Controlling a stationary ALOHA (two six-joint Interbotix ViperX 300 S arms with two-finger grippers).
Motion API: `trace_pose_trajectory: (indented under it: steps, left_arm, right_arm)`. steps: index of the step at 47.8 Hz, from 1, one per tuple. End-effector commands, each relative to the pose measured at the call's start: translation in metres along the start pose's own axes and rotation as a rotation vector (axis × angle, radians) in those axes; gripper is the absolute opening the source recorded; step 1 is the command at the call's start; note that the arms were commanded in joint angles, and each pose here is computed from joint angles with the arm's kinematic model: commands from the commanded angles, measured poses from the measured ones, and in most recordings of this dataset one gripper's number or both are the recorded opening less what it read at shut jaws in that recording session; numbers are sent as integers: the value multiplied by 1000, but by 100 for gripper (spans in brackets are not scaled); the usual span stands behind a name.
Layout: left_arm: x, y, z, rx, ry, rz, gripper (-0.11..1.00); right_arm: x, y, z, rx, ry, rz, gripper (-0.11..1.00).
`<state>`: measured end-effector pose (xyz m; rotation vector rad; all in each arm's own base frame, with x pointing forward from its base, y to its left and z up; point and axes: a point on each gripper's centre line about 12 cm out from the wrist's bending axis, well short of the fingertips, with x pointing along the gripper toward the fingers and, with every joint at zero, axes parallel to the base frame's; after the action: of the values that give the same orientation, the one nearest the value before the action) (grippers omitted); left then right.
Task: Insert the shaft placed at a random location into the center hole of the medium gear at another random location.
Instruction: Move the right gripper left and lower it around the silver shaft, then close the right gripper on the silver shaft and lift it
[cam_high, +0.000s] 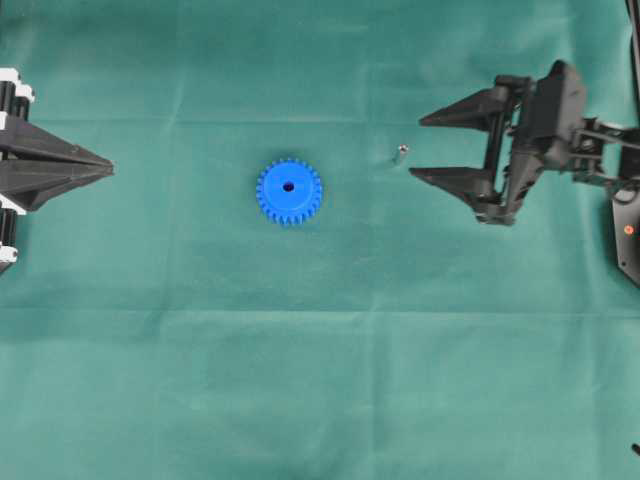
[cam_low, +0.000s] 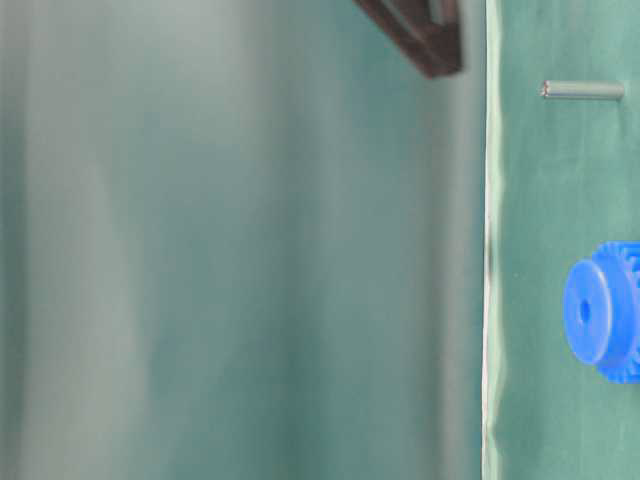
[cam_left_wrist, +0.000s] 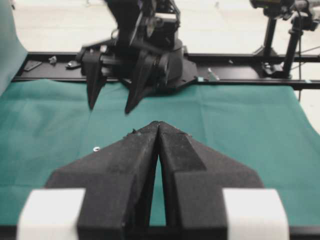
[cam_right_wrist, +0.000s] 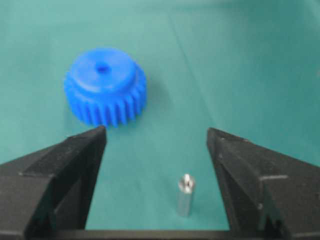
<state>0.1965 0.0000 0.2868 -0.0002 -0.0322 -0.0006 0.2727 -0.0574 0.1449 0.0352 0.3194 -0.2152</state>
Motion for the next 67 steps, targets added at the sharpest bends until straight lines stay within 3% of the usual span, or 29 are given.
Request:
trace_pose_trajectory:
  steps: [1, 18, 39, 43, 53, 67]
  left_arm:
    - [2, 0, 10, 2, -28, -1, 0]
    - [2, 0, 10, 5, -20, 1, 0]
    - [2, 0, 8, 3, -6, 1, 0]
    - [2, 0, 8, 3, -5, 1, 0]
    - [2, 0, 7, 3, -2, 1, 0]
    - [2, 0, 7, 3, 6, 1, 0]
  right_arm:
    - [11, -3, -1, 10, -21, -17, 84]
    - [31, -10, -31, 37, 43, -58, 83]
    - [38, -11, -37, 38, 52, -64, 79]
    - [38, -11, -38, 38, 57, -64, 70]
    - [38, -11, -42, 40, 78, -63, 16]
    - [38, -11, -40, 40, 75, -63, 14]
